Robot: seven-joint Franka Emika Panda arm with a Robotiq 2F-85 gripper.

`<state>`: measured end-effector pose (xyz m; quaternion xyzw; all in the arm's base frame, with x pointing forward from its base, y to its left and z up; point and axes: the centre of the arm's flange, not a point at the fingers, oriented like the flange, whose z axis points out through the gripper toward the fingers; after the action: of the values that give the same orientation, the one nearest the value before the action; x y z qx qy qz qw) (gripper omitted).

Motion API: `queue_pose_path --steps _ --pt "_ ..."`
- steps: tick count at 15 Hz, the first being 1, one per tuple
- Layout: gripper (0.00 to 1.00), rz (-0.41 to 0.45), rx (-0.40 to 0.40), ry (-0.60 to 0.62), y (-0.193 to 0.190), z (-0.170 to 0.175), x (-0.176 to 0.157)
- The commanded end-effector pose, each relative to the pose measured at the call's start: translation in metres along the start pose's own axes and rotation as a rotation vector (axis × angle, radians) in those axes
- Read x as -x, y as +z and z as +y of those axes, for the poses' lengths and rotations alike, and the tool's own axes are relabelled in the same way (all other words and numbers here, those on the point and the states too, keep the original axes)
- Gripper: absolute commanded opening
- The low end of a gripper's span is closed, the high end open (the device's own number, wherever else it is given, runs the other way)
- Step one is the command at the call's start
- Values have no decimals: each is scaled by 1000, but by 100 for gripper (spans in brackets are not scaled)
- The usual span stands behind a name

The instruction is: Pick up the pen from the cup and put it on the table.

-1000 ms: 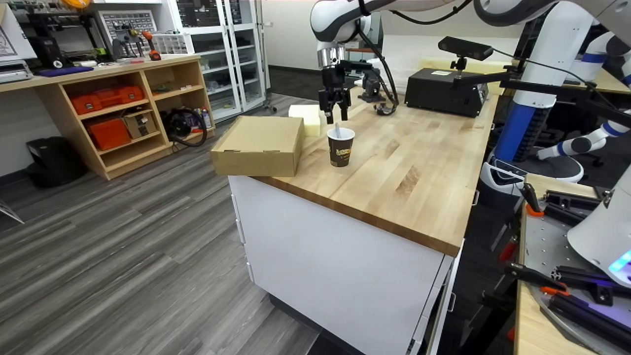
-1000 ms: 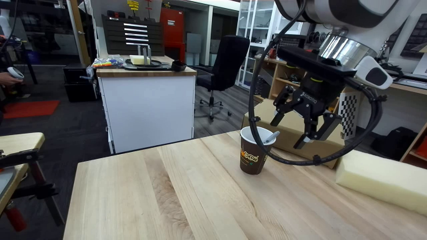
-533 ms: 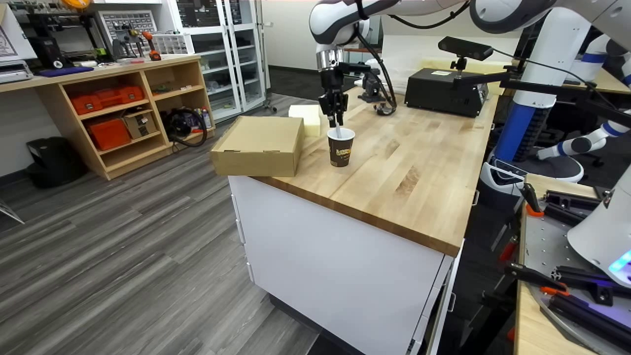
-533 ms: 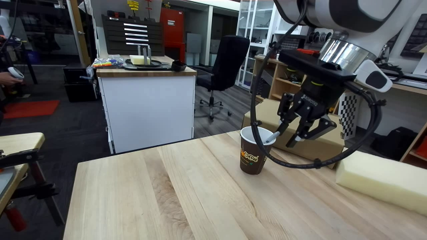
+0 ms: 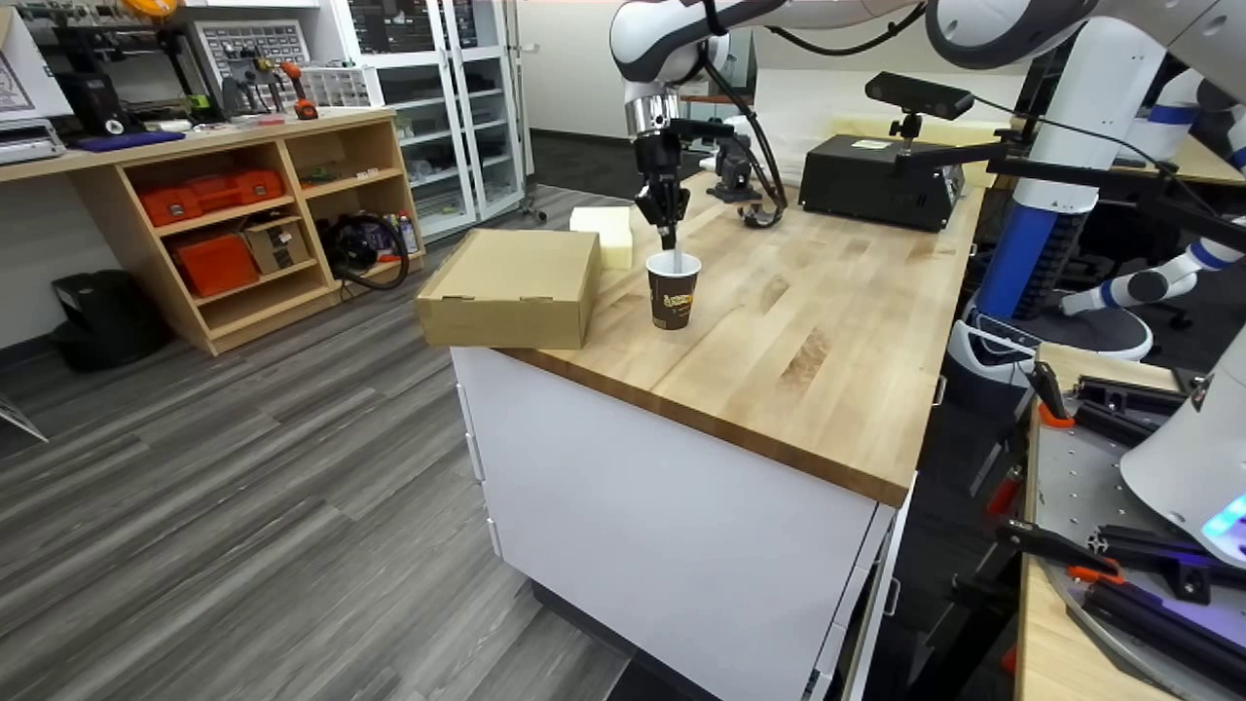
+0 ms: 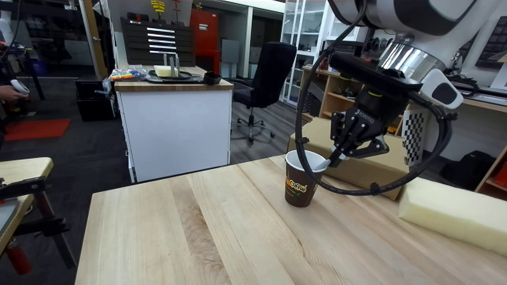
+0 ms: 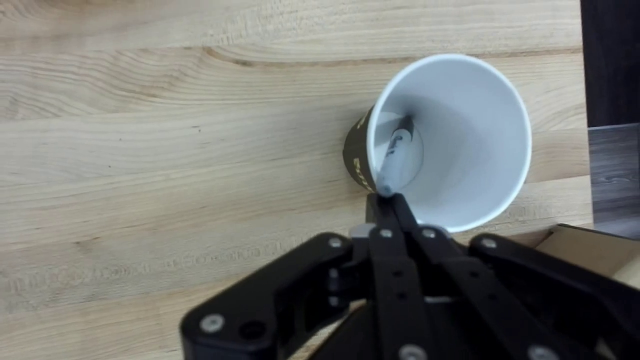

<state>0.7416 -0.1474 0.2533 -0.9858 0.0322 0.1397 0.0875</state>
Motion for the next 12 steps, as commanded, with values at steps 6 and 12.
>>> queue_pose_path --steps 6,12 --pt "64 -55 -37 36 -13 3 -10" --pt "4 -65 -40 34 -11 2 -9"
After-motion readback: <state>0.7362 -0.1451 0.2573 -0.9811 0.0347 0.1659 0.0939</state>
